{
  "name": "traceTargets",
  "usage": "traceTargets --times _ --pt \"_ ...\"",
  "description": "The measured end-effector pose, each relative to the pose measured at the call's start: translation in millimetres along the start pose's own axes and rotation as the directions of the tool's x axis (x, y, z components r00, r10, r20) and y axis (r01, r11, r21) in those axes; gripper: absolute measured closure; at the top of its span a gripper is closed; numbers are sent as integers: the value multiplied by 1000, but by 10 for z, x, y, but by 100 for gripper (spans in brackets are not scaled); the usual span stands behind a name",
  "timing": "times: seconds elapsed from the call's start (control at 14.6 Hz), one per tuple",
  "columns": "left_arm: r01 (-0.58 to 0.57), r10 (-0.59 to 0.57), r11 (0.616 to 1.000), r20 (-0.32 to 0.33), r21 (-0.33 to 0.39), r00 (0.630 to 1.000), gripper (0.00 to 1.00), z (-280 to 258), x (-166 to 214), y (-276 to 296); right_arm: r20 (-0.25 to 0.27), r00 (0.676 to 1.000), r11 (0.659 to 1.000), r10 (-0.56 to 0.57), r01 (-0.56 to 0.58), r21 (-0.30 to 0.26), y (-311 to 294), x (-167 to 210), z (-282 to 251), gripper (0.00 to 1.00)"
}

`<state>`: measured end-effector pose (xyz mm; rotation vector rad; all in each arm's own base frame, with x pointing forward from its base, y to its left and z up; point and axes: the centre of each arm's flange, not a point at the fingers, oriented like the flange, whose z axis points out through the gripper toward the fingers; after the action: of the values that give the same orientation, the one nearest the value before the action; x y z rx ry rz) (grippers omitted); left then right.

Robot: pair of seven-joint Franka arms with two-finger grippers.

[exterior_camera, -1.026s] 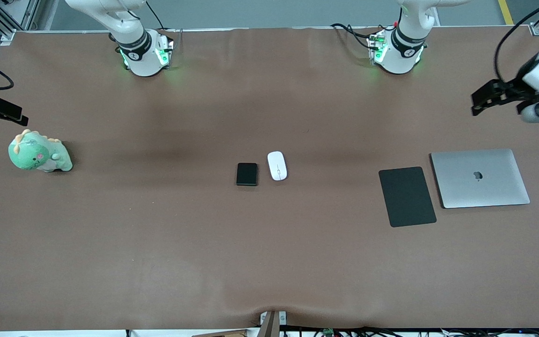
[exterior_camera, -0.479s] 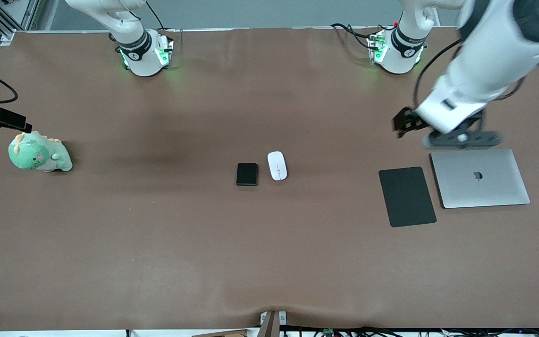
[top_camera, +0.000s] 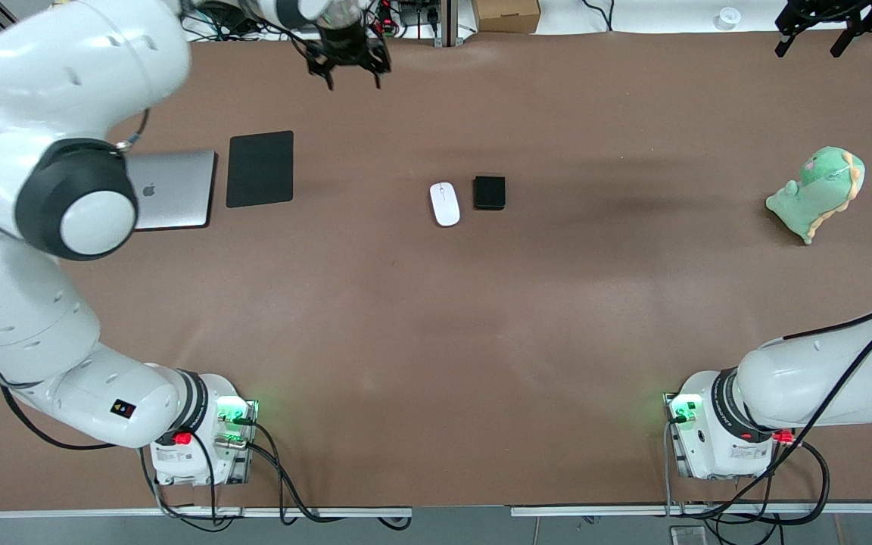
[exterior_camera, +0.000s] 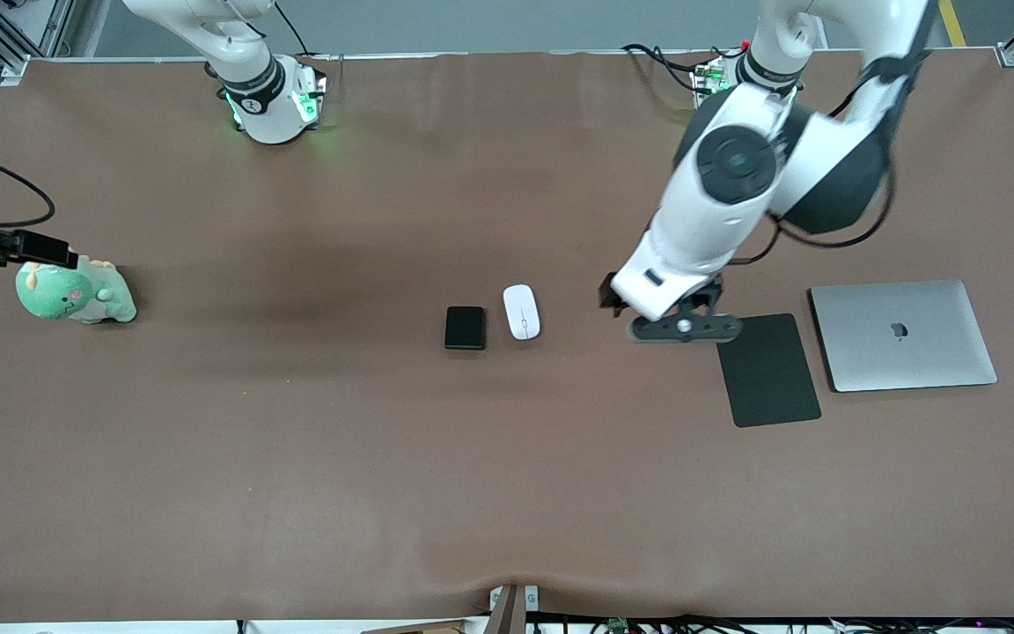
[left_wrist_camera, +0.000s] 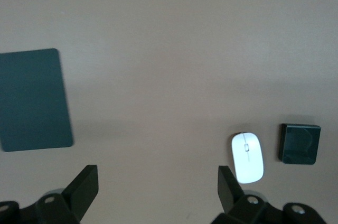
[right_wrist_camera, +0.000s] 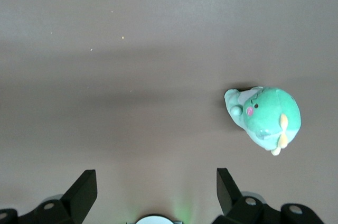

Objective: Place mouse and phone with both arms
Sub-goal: 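Move the left gripper to the white mouse while the right gripper reaches the phone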

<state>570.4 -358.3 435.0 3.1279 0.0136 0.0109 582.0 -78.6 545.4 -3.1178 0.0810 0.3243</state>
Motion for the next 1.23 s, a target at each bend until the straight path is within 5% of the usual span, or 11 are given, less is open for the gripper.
traceTargets --times 0.62,0.96,1.23 --pt "232 -234 972 41 31 971 0 1389 -552 1113 19 998 996 -60 59 61 -462 383 453 0" --pt "292 -292 956 30 15 956 0 1829 -645 1294 17 996 989 -92 89 122 -899 488 597 0" --pt "291 -291 957 36 13 956 0 2073 -700 1354 6 998 991 -61 60 116 -1364 524 660 0"
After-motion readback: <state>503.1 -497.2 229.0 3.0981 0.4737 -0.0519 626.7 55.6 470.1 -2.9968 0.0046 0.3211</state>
